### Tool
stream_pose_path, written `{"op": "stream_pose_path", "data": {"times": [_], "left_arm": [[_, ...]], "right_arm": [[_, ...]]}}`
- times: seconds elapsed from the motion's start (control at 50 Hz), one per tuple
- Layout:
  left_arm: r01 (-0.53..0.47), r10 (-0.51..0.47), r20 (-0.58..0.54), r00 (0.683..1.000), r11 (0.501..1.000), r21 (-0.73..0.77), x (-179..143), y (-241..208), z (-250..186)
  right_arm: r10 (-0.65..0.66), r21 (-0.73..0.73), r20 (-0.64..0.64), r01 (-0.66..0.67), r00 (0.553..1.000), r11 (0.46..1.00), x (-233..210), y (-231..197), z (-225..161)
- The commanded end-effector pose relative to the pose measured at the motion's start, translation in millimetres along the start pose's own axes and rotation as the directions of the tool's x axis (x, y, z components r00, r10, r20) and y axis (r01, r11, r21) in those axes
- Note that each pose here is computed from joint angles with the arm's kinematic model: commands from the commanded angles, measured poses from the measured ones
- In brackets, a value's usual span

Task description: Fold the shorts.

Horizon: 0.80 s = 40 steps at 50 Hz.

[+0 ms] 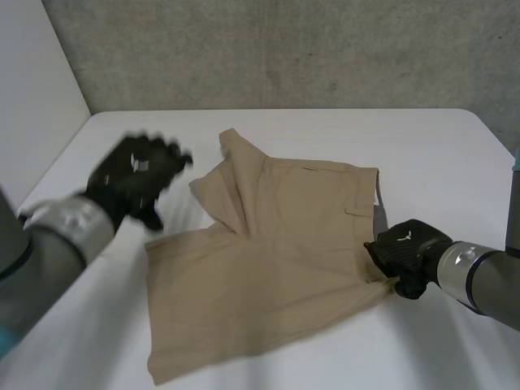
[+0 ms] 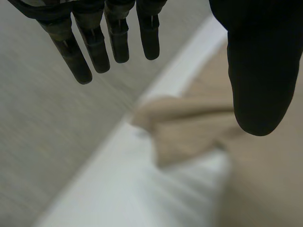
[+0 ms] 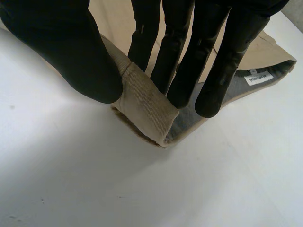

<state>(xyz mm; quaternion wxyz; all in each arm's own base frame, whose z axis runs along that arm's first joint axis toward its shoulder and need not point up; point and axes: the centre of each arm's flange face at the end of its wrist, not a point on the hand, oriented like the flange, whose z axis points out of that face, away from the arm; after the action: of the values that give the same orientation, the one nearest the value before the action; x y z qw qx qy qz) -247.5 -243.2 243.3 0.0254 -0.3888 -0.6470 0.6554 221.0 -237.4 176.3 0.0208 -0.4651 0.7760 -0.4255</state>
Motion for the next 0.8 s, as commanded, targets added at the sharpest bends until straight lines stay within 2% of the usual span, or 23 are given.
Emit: {"op": "stream_pose_path", "data": {"times": [0.02, 0.2, 0.3, 0.5, 0.66, 0.74, 0.8], "left_arm": [[-0.031, 0.025, 0.052, 0.998, 0.992, 0.119, -10, 9, 79], [-0.002, 0.007, -0.076, 0.997, 0.998, 0.069, 8, 61, 151], [0.023, -0.013, -0.176, 0.984, 0.998, 0.051, 21, 81, 163], [0.046, -0.052, -0.236, 0.97, 0.999, -0.028, 29, 105, 180], [0.041, -0.047, -0.208, 0.977, 0.999, -0.035, 25, 110, 195], [0.021, -0.03, -0.091, 0.995, 0.995, -0.099, 13, 115, 196], [0.0, -0.007, -0.056, 0.998, 0.991, -0.133, 11, 116, 192]], "right_arm": [[-0.01, 0.006, 0.01, 0.01, 1.0, 1.0, -7, 3, 4], [-0.018, 0.01, 0.017, 0.018, 1.0, 1.0, -12, 5, 10], [-0.019, 0.006, 0.001, 0.019, 1.0, 1.0, -10, 7, 13], [-0.018, -0.002, -0.012, 0.018, 1.0, 1.0, -9, 10, 19], [-0.017, -0.014, -0.016, 0.016, 1.0, 1.0, -9, 13, 21], [-0.018, -0.014, -0.018, 0.018, 1.0, 1.0, -9, 12, 21], [-0.017, -0.013, -0.019, 0.017, 1.0, 1.0, -8, 12, 21]]}}
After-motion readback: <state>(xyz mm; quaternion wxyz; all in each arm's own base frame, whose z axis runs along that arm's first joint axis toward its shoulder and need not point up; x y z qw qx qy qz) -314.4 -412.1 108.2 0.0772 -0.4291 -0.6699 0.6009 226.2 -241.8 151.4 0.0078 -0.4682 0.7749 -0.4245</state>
